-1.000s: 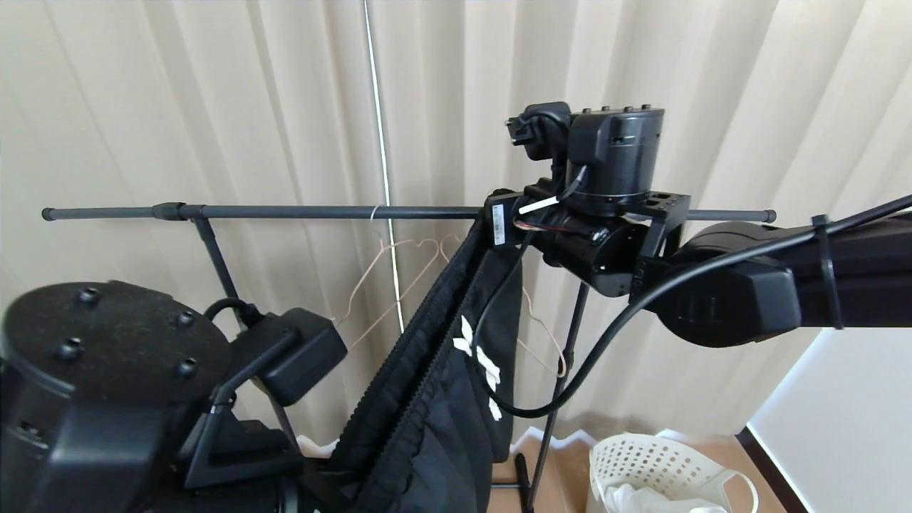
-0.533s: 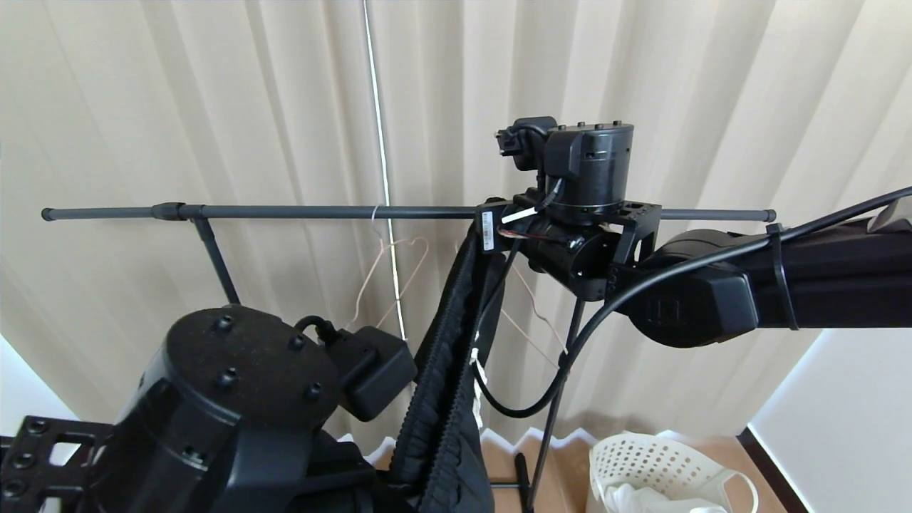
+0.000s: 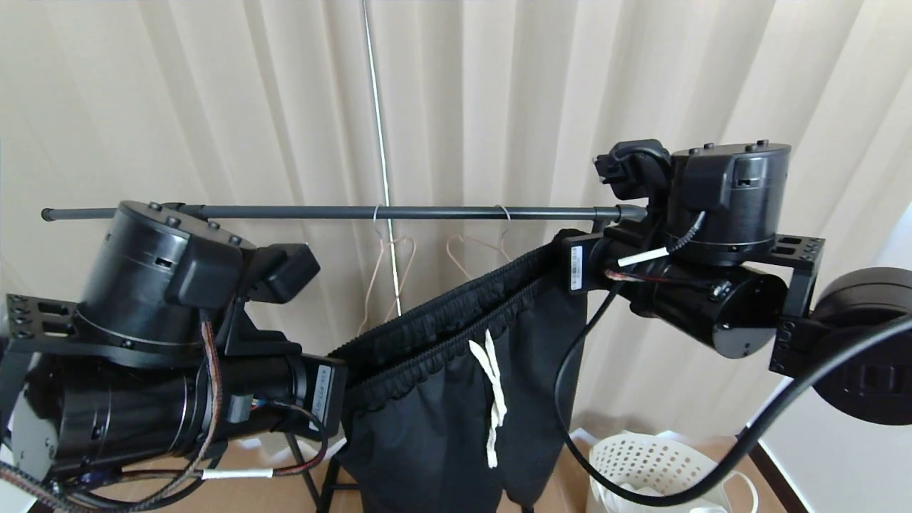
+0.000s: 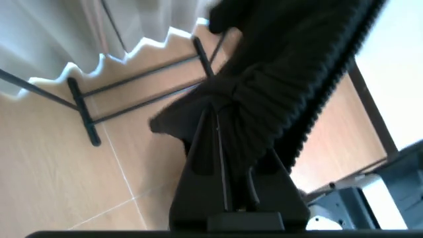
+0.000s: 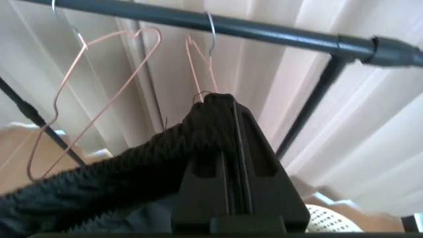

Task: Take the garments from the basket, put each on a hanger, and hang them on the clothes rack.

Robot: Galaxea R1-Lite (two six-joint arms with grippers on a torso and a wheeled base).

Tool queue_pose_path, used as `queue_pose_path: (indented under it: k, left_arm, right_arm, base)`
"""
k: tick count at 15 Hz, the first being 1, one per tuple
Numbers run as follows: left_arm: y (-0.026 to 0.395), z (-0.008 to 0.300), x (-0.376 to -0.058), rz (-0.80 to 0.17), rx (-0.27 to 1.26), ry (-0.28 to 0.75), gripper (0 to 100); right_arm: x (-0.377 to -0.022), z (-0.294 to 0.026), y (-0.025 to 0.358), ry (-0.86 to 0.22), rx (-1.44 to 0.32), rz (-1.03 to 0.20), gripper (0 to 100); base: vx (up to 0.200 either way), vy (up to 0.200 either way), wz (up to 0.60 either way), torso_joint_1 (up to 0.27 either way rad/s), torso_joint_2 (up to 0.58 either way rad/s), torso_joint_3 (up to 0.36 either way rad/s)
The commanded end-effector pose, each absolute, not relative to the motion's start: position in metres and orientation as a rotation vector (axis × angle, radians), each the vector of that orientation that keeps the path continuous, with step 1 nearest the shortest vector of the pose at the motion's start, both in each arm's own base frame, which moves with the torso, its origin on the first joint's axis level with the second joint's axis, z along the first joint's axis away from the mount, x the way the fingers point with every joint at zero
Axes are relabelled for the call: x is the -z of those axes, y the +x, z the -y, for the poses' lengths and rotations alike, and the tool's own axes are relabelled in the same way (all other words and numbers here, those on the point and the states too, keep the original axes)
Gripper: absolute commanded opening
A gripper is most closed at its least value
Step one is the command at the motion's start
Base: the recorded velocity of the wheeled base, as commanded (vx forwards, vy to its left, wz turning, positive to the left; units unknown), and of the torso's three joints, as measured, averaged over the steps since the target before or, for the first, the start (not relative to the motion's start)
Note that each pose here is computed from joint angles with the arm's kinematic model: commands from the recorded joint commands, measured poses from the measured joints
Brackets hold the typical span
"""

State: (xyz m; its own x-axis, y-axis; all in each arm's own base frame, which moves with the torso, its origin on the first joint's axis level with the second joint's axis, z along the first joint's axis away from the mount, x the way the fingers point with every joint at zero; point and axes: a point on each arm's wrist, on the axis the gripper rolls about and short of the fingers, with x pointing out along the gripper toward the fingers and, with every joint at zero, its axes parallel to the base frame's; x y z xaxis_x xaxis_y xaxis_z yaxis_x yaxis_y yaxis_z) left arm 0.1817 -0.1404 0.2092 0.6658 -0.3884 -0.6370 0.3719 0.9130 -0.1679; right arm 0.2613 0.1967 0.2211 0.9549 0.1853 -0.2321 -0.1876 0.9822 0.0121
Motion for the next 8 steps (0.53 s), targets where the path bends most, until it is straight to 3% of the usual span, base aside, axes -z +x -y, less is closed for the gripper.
queue_pose_path:
  k: [1, 4, 8]
  left_arm:
    - [0.195, 0.138, -0.221, -0.680, 0.388, -0.053, 0]
    - [0.219, 0.148, -0.228, -0.656, 0.351, -0.080, 0]
    - [0.241, 0.158, -0.239, -0.620, 0.342, -0.109, 0]
  right_arm:
    - [-0.226, -0.186, 0.240, 0.012, -0.197, -0.237, 0]
    - [-0.210, -0.173, 0.217, -0.007, -0.207, -0.291, 0]
    - [-0.214, -0.162, 0.204, -0.015, -0.209, -0.280, 0]
  base:
    - [0.000, 0.000, 0.00, 0.000, 0.00, 0.000]
    - [0.000, 0.000, 0.00, 0.000, 0.00, 0.000]
    - [0.000, 0.000, 0.00, 0.000, 0.00, 0.000]
